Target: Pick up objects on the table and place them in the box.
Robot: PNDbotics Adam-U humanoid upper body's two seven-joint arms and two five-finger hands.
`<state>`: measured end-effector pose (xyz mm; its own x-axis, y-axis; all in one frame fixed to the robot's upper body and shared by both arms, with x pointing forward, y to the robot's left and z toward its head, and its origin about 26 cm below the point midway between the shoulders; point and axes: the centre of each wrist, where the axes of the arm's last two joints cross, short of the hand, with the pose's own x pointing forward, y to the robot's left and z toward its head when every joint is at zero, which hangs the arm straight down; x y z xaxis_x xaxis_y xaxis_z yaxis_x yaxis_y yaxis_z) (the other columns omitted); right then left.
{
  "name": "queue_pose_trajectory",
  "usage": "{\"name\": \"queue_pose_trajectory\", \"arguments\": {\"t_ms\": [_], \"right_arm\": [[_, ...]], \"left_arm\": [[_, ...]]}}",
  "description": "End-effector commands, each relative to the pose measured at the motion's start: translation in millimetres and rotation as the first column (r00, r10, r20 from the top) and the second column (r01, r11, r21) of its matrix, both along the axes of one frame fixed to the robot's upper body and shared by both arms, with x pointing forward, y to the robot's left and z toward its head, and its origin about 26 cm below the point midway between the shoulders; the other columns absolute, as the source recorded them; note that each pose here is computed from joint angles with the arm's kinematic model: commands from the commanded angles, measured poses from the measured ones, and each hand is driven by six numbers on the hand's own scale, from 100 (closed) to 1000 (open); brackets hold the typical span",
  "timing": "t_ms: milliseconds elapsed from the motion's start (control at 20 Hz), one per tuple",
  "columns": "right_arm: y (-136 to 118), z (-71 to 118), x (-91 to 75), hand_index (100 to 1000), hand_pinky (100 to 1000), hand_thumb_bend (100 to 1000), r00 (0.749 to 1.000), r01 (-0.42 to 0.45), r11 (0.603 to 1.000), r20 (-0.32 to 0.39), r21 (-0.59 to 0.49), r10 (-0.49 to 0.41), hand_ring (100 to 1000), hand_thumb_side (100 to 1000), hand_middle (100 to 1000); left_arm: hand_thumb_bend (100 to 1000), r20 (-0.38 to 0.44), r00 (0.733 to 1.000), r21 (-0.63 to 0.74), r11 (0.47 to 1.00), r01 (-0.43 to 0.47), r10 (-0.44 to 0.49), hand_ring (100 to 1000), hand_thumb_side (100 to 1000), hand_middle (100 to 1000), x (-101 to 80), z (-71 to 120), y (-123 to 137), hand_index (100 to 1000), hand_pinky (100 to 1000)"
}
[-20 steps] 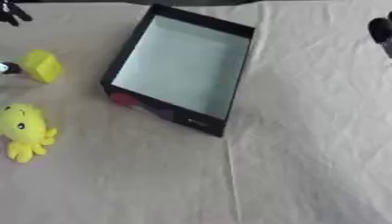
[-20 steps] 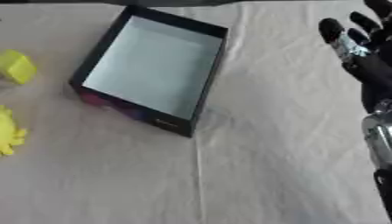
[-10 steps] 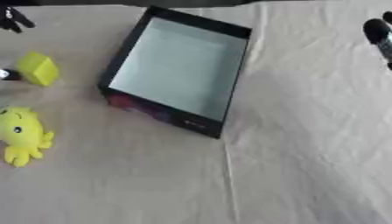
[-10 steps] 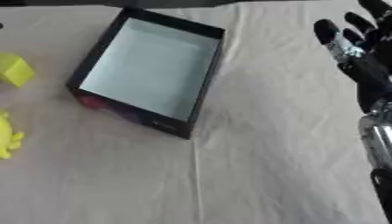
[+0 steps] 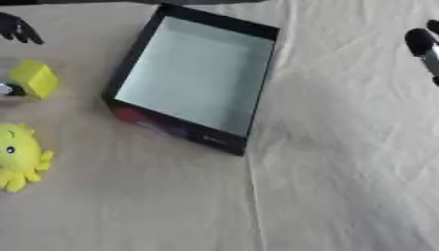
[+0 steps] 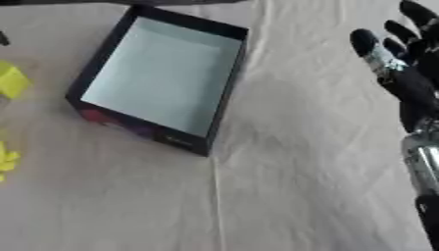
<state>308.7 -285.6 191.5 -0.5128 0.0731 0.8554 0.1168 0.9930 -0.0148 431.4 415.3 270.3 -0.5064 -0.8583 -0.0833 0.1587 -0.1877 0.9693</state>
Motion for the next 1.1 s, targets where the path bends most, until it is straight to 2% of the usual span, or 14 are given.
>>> {"name": "queue_pose_trajectory", "arguments": {"t_ms": [50, 300, 550, 950, 1100], "right_arm": [[1, 5.1, 0.7, 846, 936, 690, 1.0, -0.009, 1.0, 0.016, -0.012, 0.009, 911, 282, 943], [3, 5.5, 1.6, 846, 937, 689, 1.0, -0.013, 1.0, 0.019, -0.008, 0.013, 911, 280, 943], [3, 3.0, 1.8, 846, 937, 689, 1.0, -0.007, 1.0, 0.01, -0.006, 0.007, 911, 277, 943], [5, 2.5, 2.2, 844, 937, 689, 1.0, -0.012, 1.0, 0.009, -0.003, 0.012, 910, 275, 943], [5, 2.2, 2.1, 844, 937, 689, 1.0, -0.012, 1.0, 0.009, -0.004, 0.012, 909, 273, 942]], "left_arm": [[599, -0.082, 0.982, 0.227, 0.956, 0.185, -0.171, 803, 100, 815, -0.6, 18.0, 0, 841, 809], [563, -0.041, 0.982, 0.233, 0.954, 0.187, -0.183, 794, 100, 803, 5.9, 10.5, 0, 828, 806], [527, -0.032, 0.989, 0.225, 0.963, 0.147, -0.143, 791, 100, 793, 7.8, 6.0, 8, 814, 803], [519, 0.013, 0.996, 0.198, 0.977, 0.08, -0.084, 787, 100, 795, 9.7, 8.9, 15, 813, 800], [513, 0.033, 0.995, 0.182, 0.979, 0.087, -0.095, 777, 100, 791, 11.0, 8.7, 14, 809, 798]]}}
